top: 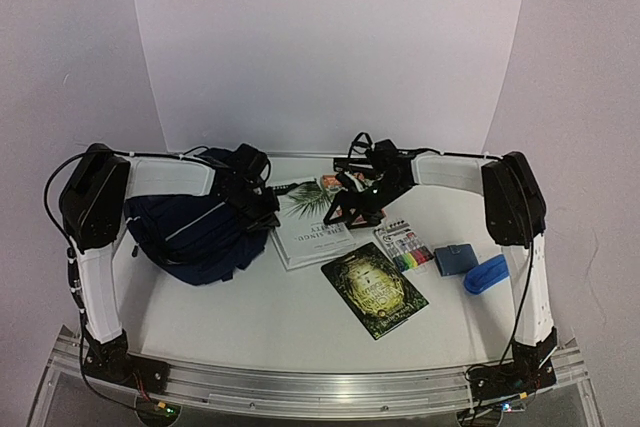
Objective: Pack the student bag
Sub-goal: Pick up the book from the center of the board.
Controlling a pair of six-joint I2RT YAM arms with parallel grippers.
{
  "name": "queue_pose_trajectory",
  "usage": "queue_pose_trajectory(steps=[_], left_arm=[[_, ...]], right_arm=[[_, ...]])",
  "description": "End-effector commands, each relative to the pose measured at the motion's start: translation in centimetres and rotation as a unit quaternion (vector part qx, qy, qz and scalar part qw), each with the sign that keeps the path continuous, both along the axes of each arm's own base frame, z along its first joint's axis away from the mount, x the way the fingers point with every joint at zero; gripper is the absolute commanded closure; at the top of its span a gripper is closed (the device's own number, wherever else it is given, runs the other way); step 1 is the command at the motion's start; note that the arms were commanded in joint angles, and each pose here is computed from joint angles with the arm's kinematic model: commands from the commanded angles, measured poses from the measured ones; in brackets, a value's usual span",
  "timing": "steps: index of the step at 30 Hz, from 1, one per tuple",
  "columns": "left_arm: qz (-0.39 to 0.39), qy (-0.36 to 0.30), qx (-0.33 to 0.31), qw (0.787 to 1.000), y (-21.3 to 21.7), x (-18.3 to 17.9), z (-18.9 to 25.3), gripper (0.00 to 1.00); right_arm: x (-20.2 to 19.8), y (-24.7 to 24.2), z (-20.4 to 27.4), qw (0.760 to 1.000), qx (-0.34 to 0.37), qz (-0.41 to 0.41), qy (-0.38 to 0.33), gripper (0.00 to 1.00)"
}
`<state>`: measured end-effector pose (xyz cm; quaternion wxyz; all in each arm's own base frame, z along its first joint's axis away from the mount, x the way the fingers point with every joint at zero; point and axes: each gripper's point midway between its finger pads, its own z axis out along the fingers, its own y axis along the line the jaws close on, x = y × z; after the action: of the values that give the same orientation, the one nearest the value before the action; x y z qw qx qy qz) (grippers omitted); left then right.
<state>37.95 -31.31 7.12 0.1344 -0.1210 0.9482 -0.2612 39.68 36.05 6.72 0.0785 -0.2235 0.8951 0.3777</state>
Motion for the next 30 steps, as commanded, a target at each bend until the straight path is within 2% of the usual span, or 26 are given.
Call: queue_pose_trajectory(steps=[1,6,11,20,25,30], left_arm=[[-0.042,-0.105,-0.064,0.992,-1.3,0.7,8.3,1.00],[-0.066,-0.146,-0.114,0.981,-1.5,0.4,12.1,1.00],[-0.103,-0.175,-0.149,0.968,-2.0,-0.3,15.0,1.00],[-0.136,-0.242,-0.199,0.940,-1.8,-1.5,21.2,1.00],[-0.146,-0.251,-0.224,0.930,-1.7,-2.1,23.3,1.00],[-0.160,-0.250,-0.267,0.917,-2.1,-2.8,24.9,1.00]], right_arm=[[1.7,-1.4,7.5,0.997,0.059,-0.019,-0.041,0.02],[1.8,-3.0,8.0,0.997,0.067,-0.034,-0.029,0.02],[0.1,-2.3,8.5,0.994,0.110,-0.005,0.011,0.02],[-1.9,-2.1,9.8,0.988,0.145,0.018,0.040,0.02],[-2.4,-1.8,11.0,0.984,0.169,0.031,0.049,0.02],[-2.9,-1.0,14.9,0.972,0.221,0.063,0.044,0.02]])
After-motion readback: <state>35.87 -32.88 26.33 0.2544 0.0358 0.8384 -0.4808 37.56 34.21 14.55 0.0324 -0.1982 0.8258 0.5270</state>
